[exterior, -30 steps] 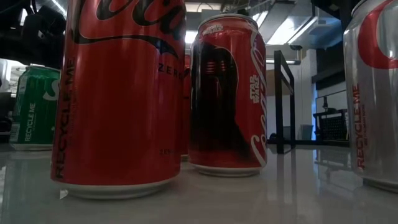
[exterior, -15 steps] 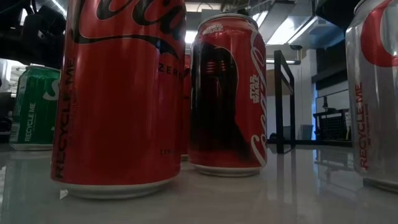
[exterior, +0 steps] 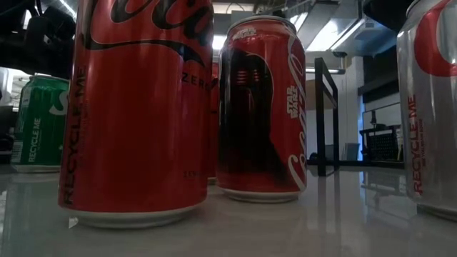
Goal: Place canned beverage on shelf
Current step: Put the right red-silver soda can on the shelf
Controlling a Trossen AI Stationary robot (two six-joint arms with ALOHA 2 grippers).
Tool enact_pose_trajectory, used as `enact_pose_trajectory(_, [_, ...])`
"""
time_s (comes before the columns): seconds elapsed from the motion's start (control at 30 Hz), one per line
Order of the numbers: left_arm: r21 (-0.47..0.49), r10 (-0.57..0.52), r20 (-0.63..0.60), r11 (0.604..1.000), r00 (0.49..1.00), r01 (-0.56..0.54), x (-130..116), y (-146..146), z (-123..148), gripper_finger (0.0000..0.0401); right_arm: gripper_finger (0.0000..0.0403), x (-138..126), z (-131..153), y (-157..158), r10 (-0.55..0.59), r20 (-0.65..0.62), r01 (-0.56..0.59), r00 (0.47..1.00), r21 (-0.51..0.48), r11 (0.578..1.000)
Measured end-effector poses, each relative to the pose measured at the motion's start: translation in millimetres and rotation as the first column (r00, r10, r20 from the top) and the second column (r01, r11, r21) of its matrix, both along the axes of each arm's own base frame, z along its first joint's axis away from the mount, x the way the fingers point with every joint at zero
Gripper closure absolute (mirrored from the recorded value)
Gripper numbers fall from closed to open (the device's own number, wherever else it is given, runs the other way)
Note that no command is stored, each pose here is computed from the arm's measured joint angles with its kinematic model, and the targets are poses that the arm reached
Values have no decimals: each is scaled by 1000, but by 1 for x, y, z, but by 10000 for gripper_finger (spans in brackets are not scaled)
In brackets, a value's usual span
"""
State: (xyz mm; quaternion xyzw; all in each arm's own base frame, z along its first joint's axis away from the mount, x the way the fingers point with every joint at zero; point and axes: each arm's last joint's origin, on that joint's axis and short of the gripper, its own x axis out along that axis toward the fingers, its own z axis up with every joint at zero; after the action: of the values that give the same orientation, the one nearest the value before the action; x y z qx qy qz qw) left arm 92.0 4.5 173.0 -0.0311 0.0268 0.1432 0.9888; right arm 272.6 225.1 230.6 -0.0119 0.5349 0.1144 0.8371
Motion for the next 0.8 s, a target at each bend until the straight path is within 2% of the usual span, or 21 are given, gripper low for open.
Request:
enact_pose_trajectory(0.3, [0, 0, 0, 1000, 1000, 0, 0, 0, 0, 401, 19, 1, 1, 0, 16, 20, -15, 1000, -20, 1000])
enact_pose_trajectory(0.63, [0, 0, 0, 1000, 1000, 0, 0, 0, 0, 401, 119, 1, 2, 0, 15, 23, -14, 1000, -20, 1000])
enact_pose_trajectory(0.8, [0, -1, 0, 1000, 1000, 1, 0, 0, 0, 401, 120, 1, 3, 0, 14, 23, -13, 1000, -19, 1000])
